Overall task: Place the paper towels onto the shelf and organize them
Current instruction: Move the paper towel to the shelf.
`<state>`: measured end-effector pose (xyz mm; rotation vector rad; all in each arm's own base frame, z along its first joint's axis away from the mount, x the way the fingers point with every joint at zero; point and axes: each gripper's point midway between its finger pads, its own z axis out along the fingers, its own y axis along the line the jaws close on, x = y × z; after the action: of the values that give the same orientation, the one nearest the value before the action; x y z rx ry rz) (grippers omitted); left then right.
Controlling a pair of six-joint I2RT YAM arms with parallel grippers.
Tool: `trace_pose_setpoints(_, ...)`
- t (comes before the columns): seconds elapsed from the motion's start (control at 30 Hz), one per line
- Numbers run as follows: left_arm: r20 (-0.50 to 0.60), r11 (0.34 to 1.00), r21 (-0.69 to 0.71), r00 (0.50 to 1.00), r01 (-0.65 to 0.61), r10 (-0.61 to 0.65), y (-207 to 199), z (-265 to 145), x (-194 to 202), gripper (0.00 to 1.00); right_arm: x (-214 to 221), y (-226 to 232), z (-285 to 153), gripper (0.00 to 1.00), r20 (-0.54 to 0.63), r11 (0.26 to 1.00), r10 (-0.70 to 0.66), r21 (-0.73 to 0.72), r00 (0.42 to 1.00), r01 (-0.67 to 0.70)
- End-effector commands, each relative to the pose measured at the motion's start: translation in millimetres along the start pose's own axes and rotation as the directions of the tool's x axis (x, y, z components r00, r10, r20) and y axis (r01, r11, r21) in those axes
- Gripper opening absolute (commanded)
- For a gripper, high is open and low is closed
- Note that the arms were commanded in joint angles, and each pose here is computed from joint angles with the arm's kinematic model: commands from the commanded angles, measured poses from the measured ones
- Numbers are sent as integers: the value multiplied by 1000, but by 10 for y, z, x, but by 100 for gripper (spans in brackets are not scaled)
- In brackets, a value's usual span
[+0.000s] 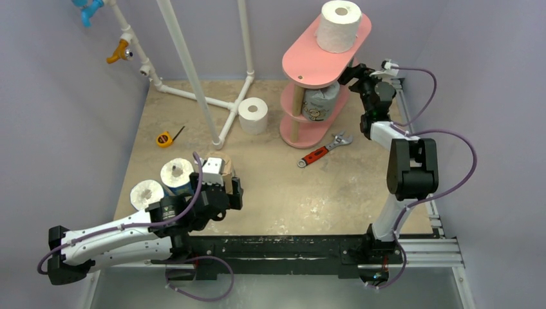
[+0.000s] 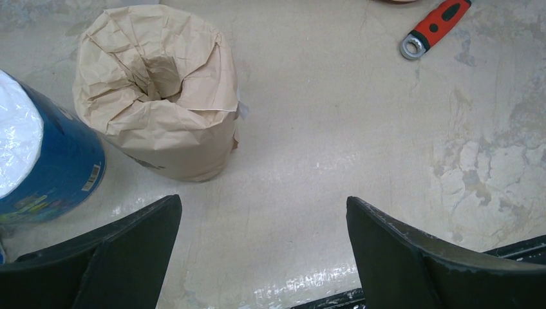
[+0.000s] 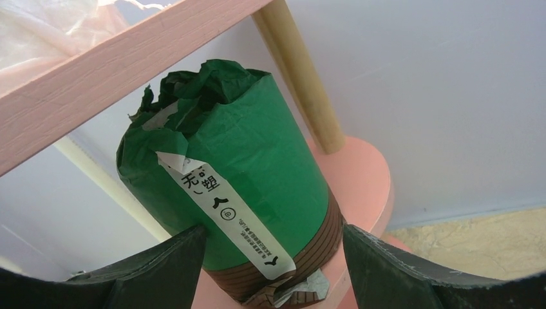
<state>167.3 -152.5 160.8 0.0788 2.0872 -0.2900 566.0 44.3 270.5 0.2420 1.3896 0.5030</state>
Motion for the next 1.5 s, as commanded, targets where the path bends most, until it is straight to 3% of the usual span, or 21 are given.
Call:
trace_pose_setpoints(0.0,43,999,13,999,33,-34,-58,-31,-197,99,-225,50,97,76,48,1000,-4,1,999,4)
trace_pose_setpoints(0.3,35,999,29,998,44,-45,-76,-42,-194,99,-409,124,-104,78,68,1000,-12,21,998,10)
trace_pose_setpoints(0.43,34,997,47,998,59,-61,-88,-56,-185,99,-555,80,-321,80,67,994,-35,102,997,28)
trace_pose_setpoints(0.7,17,987,119,993,112,-115,-171,-102,-149,99,-879,235,-1017,80,86,987,-32,162,996,18)
trace_pose_setpoints(0.9,-7,974,168,988,152,-153,-230,-132,-93,98,-960,519,-1759,89,92,992,-20,124,996,8)
trace_pose_setpoints(1.03,-27,969,189,987,159,-157,-264,-135,-41,97,-693,951,-2074,98,-37,994,-113,-5,993,113)
trace_pose_setpoints(1.17,-33,968,194,987,161,-157,-274,-138,-29,97,-376,1289,-2317,99,-148,981,-163,-128,975,145)
trace_pose_setpoints(1.47,-49,963,194,982,187,-181,-269,-131,30,96,46,1364,-2419,97,-227,972,-188,-185,955,147)
